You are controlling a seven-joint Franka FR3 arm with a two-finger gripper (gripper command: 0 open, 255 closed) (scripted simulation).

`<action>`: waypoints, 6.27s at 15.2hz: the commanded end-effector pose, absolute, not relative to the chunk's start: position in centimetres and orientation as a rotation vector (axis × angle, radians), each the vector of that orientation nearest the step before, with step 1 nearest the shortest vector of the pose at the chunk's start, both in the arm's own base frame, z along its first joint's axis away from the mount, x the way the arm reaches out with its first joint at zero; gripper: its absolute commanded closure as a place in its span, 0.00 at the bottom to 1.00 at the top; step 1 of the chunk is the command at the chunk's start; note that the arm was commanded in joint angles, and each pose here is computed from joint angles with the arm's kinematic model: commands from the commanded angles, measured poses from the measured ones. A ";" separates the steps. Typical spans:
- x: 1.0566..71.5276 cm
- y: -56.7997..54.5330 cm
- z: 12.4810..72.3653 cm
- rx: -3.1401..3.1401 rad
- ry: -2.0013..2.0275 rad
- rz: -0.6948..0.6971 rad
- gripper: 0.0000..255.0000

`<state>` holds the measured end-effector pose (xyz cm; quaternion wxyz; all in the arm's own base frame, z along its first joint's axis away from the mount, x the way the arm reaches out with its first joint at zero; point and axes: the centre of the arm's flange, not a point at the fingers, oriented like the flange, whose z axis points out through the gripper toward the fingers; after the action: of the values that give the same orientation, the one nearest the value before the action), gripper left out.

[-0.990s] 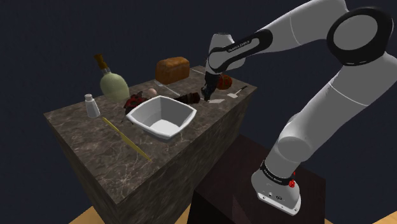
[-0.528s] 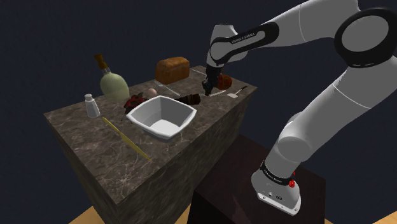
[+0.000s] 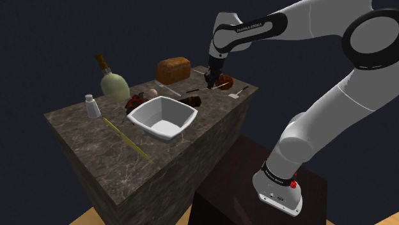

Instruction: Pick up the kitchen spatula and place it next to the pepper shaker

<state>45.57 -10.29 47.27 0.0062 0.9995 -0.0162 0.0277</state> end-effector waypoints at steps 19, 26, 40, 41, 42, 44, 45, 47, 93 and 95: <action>55.5 2.1 51.0 3.128 -0.051 0.086 1.00; 61.3 9.3 51.0 3.128 -0.051 0.086 1.00; 71.5 22.0 49.9 3.128 -0.051 0.086 1.00; 71.5 22.0 49.4 3.128 -0.051 0.086 1.00; 71.5 22.0 50.0 3.127 -0.050 0.085 1.00; 70.5 20.9 48.9 3.186 -0.199 0.098 0.00; 69.5 20.0 47.8 3.236 -0.353 0.111 0.00; 67.2 18.8 45.3 3.313 -0.679 0.139 0.00; 64.1 20.0 46.1 3.354 -1.301 0.188 1.00; 64.1 20.0 47.2 3.354 -1.301 0.188 1.00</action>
<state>63.96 20.05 46.67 -0.2286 0.9063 -0.3517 0.0510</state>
